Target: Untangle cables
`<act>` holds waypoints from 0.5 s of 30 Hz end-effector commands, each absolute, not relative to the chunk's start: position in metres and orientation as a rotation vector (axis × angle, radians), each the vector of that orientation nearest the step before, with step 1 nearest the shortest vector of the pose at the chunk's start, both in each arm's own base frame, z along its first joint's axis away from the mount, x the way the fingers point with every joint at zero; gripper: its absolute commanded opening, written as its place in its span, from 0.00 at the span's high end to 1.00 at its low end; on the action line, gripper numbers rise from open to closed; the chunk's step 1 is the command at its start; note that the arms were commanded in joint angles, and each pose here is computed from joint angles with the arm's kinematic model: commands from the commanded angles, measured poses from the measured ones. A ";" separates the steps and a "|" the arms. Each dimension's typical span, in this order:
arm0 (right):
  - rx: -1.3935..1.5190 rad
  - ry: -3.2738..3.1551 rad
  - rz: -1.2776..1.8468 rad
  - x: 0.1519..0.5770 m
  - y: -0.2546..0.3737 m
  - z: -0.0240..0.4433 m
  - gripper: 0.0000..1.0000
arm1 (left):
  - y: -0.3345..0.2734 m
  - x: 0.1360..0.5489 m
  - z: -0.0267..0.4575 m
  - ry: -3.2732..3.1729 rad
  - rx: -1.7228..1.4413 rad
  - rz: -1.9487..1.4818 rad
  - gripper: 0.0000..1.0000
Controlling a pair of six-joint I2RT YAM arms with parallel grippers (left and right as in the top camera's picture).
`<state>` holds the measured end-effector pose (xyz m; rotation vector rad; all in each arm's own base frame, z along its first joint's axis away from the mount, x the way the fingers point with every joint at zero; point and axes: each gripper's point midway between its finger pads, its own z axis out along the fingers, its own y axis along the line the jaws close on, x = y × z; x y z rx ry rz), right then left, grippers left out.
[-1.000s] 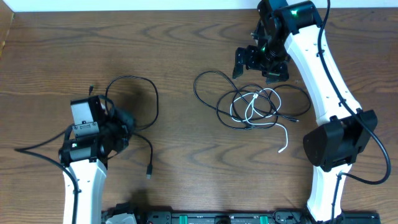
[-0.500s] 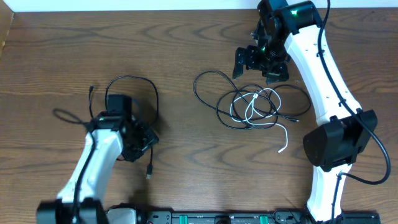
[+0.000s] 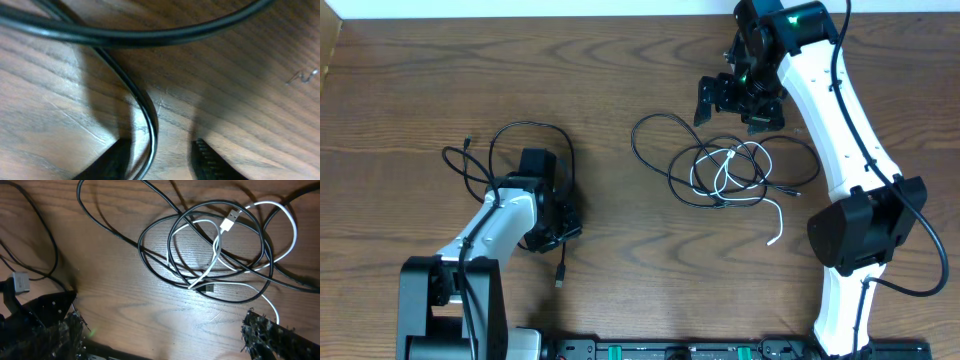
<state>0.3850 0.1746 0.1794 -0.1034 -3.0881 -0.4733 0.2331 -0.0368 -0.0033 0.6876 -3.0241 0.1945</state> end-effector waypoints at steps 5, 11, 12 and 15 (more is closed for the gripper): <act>-0.064 -3.123 -0.496 0.382 0.177 0.194 0.01 | -0.020 0.232 -0.010 -3.053 0.668 0.041 0.78; -0.064 -3.123 -0.496 0.382 0.177 0.194 0.01 | -0.021 0.240 -0.010 -3.077 0.708 0.057 0.92; -0.064 -3.123 -0.496 0.382 0.177 0.194 0.01 | -0.020 0.241 -0.010 -3.080 0.709 0.058 0.92; -0.064 -3.123 -0.496 0.382 0.177 0.194 0.01 | -0.020 0.241 -0.010 -3.080 0.709 0.057 0.92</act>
